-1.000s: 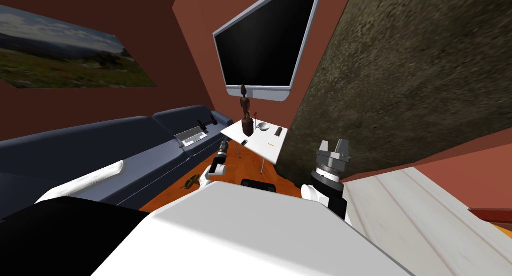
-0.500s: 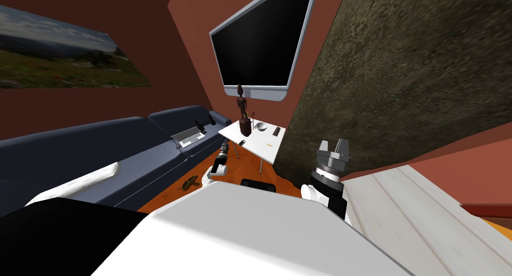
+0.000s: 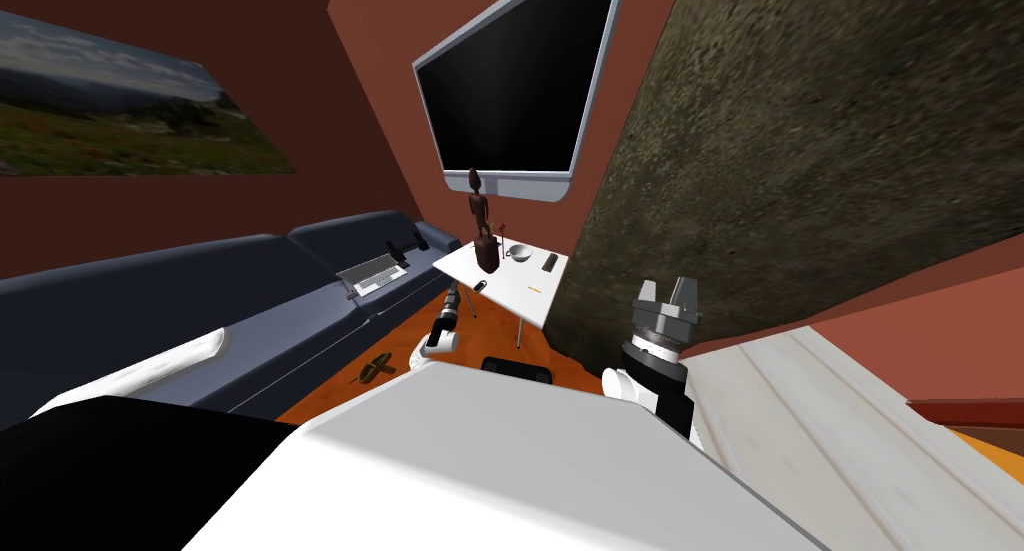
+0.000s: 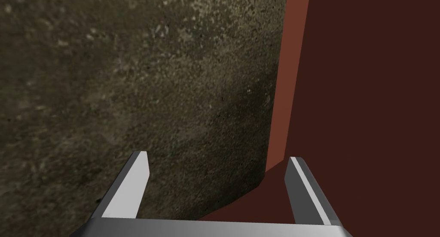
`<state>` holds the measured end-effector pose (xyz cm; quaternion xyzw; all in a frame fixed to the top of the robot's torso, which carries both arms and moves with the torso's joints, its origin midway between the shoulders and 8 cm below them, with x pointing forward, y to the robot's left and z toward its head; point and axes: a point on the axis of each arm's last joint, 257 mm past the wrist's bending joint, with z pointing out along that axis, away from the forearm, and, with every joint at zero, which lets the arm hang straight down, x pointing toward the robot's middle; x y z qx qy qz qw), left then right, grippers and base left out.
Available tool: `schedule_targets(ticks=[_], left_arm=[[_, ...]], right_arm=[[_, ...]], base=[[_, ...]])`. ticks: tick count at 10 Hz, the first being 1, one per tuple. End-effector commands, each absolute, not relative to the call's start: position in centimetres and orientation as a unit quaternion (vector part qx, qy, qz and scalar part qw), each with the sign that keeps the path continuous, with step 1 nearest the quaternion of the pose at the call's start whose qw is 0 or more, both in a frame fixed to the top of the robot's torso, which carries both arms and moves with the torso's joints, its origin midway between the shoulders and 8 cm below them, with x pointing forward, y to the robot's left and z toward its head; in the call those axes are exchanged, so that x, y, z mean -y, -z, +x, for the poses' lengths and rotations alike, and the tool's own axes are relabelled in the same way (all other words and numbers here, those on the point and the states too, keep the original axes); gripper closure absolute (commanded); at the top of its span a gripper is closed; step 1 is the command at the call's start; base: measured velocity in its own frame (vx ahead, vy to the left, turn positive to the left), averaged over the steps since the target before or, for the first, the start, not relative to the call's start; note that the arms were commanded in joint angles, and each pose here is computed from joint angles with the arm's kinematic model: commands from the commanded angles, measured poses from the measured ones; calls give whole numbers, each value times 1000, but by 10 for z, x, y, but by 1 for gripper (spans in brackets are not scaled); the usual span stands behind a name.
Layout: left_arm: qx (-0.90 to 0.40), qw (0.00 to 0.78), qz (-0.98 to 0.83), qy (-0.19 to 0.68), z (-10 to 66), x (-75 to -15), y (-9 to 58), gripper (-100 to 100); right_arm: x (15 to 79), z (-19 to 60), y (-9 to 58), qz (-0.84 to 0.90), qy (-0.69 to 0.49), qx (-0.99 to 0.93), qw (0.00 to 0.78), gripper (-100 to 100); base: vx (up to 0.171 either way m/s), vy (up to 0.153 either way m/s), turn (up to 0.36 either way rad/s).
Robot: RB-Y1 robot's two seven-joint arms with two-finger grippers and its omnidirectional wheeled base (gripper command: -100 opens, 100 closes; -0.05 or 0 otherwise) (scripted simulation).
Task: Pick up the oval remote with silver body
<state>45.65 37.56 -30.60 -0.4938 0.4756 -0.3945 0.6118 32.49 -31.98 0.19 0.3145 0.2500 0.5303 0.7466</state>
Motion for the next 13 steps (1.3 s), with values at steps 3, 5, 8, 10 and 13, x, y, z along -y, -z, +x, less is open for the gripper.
schedule_targets(ticks=[3, 5, 8, 10, 13], left_arm=[[-463, 581, -536, 401, 456, -349, 340, -100], [-451, 565, -557, 409, 456, -328, 351, -100], [-450, 563, -559, 411, 456, -325, 353, 0], [-450, 563, -559, 411, 456, -325, 353, 100], [-450, 563, -559, 411, 456, -325, 353, 100]], right_arm=[[320, 325, -2, 314, -530, -250, 747, 0], [320, 325, -2, 314, -530, -250, 747, 0], [320, 325, -2, 314, -530, -250, 747, 0], [320, 325, -2, 314, -530, -250, 747, 0], [320, 325, -2, 314, -530, -250, 747, 0]], base=[[14, -35, -21], [8, -19, -14], [1, -3, -1], [0, 0, 0], [0, 0, 0]])
